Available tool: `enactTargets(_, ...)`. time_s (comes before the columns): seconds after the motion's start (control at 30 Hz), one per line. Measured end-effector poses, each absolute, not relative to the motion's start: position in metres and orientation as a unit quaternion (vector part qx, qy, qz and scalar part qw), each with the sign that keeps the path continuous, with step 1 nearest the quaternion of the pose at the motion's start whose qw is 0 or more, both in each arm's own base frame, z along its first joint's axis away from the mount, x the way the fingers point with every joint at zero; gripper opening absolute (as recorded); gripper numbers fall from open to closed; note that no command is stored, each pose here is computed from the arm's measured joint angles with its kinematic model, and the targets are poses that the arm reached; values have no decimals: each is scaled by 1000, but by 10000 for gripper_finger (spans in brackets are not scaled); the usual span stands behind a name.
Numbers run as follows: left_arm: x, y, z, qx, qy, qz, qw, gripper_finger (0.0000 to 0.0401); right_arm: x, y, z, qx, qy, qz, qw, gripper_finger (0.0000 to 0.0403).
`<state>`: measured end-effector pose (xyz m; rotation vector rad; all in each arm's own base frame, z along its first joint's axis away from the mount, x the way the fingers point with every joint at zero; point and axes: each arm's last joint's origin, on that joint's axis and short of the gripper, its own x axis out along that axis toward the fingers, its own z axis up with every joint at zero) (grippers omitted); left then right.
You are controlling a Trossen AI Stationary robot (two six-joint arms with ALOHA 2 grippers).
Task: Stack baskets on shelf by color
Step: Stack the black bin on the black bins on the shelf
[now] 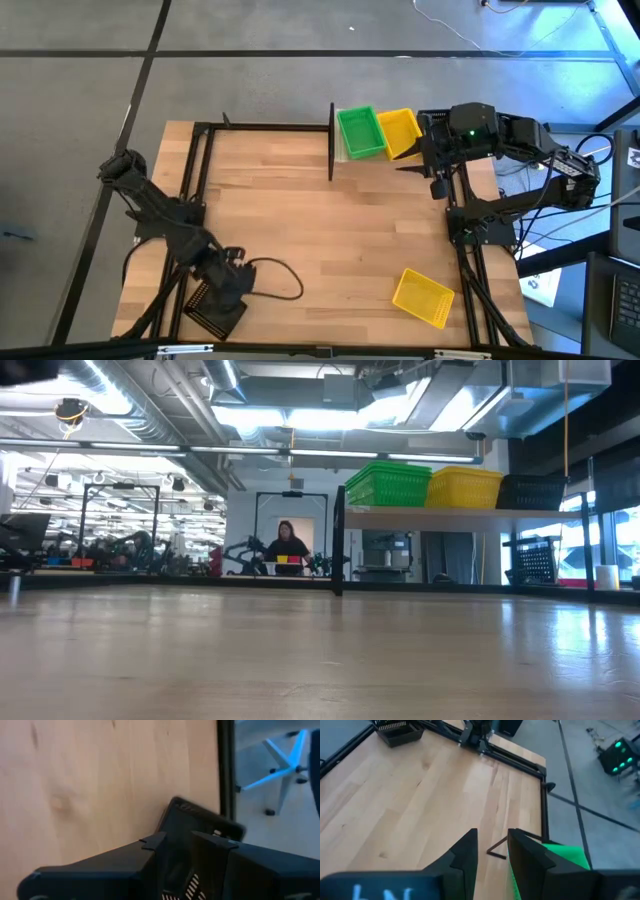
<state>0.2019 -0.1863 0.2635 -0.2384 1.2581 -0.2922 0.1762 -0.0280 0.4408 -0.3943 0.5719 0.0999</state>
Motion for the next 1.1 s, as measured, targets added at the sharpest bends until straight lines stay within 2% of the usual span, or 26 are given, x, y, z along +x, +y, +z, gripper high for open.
enactTargets(0.3, 184, -184, 222, -73, 620, -113, 773, 77, 176, -28, 440, -165, 286, 42, 943, 108)
enactTargets(0.47, 183, -185, 207, -93, 616, -144, 769, 77, 176, -28, 440, -165, 286, 41, 943, 108)
enactTargets(1.1, 177, -192, 195, -61, 622, -155, 765, 77, 176, -28, 440, -165, 286, 41, 943, 108)
